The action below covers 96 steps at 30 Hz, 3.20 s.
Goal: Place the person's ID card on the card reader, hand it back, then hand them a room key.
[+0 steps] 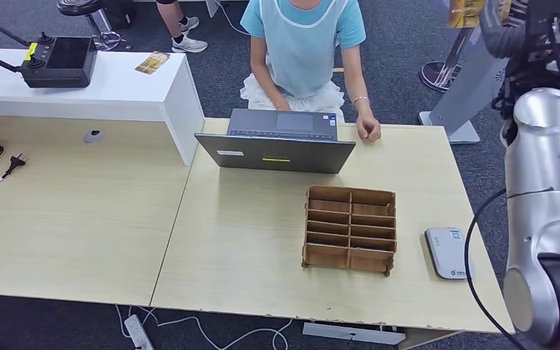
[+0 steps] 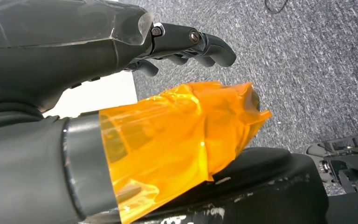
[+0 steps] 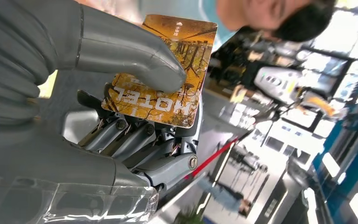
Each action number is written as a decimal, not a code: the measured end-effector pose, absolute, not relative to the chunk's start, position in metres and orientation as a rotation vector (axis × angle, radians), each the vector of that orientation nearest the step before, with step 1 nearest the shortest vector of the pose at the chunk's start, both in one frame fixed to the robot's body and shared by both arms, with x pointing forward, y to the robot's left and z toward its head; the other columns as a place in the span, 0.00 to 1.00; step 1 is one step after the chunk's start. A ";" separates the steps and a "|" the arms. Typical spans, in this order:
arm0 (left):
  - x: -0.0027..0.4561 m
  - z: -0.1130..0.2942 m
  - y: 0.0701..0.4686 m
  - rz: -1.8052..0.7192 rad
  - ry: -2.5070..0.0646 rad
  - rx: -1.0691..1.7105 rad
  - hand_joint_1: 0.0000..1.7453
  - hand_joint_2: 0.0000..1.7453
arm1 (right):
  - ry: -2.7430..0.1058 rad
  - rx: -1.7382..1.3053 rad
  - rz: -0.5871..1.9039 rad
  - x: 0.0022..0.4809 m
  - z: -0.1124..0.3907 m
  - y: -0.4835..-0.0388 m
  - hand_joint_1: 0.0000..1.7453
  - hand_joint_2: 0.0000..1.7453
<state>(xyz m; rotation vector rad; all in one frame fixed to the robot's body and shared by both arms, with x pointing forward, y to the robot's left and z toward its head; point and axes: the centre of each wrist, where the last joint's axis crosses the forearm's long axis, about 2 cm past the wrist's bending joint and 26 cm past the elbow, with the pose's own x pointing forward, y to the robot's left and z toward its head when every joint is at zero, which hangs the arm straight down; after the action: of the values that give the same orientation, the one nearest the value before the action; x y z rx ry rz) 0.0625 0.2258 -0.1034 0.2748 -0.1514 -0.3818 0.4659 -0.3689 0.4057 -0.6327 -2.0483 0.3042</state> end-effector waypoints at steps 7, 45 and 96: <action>0.061 -0.104 0.226 -0.373 -0.151 0.279 0.00 0.00 | -2.112 -0.534 0.264 0.445 0.396 -0.391 1.00 1.00; 0.054 -0.105 0.228 -0.295 -0.136 0.289 0.00 0.00 | -2.007 -0.019 0.216 0.338 0.248 -0.463 1.00 1.00; 0.054 -0.105 0.234 -0.296 -0.133 0.299 0.00 0.00 | -1.731 -0.060 0.335 0.280 0.187 -0.489 1.00 1.00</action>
<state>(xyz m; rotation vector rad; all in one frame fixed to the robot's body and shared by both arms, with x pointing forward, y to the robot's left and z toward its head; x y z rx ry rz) 0.0540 0.2335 -0.1053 0.2991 -0.1328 -0.2957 0.2801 -0.4889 0.1873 -0.0598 -1.7308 0.3346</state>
